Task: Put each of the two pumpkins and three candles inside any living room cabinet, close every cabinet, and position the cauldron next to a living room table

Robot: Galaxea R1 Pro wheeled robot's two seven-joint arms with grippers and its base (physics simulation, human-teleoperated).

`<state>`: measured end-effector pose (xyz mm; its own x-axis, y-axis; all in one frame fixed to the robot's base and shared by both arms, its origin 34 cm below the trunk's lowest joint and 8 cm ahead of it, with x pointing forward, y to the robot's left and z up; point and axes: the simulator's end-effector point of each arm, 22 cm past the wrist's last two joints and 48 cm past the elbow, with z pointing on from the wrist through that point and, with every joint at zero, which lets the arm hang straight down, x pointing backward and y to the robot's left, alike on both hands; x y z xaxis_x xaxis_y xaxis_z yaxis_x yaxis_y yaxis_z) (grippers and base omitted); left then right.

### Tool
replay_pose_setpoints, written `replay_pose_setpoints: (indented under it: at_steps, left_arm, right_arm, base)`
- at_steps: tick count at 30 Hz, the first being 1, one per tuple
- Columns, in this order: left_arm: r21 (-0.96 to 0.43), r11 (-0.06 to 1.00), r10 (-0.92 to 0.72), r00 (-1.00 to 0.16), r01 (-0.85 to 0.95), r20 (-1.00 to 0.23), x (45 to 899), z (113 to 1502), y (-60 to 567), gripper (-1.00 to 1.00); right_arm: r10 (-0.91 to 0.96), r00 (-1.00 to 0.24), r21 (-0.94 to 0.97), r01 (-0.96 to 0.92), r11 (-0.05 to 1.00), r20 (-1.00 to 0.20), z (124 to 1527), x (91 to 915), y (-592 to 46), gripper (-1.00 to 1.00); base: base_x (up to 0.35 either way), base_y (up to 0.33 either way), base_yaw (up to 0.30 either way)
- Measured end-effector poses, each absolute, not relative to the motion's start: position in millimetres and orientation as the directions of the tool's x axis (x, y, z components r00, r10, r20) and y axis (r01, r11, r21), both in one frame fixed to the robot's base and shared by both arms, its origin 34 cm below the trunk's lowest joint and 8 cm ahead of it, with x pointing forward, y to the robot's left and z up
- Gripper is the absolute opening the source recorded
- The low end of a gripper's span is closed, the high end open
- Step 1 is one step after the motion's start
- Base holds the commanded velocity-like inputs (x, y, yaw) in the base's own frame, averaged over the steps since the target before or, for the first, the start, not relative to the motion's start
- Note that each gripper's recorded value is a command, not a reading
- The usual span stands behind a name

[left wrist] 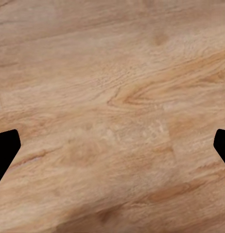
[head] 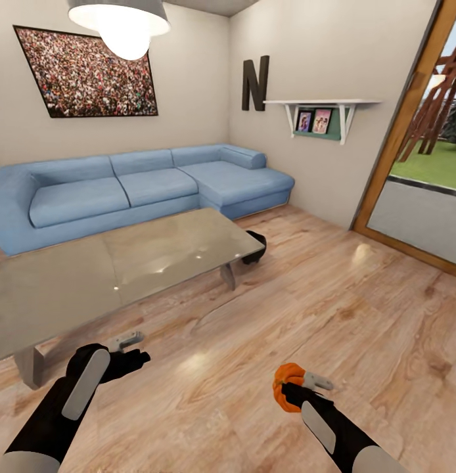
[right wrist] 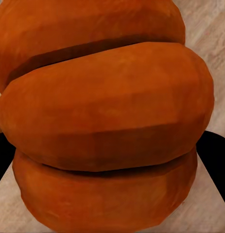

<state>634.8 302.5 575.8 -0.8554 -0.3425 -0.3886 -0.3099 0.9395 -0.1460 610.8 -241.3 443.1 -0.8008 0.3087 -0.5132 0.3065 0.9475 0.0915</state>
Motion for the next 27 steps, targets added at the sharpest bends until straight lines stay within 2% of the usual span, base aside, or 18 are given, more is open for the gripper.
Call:
replay_pose_setpoints:
  at_steps: [27]
  left_arm:
    - [-0.153, 0.939, -0.343, -0.846, -0.307, -0.407, 638, 587, 302, 1.0]
  right_arm:
    - [0.31, -0.789, 0.101, 0.304, 0.947, -0.531, 454, 617, -240, -1.0]
  base:
    - [-0.021, 0.0, 0.272]
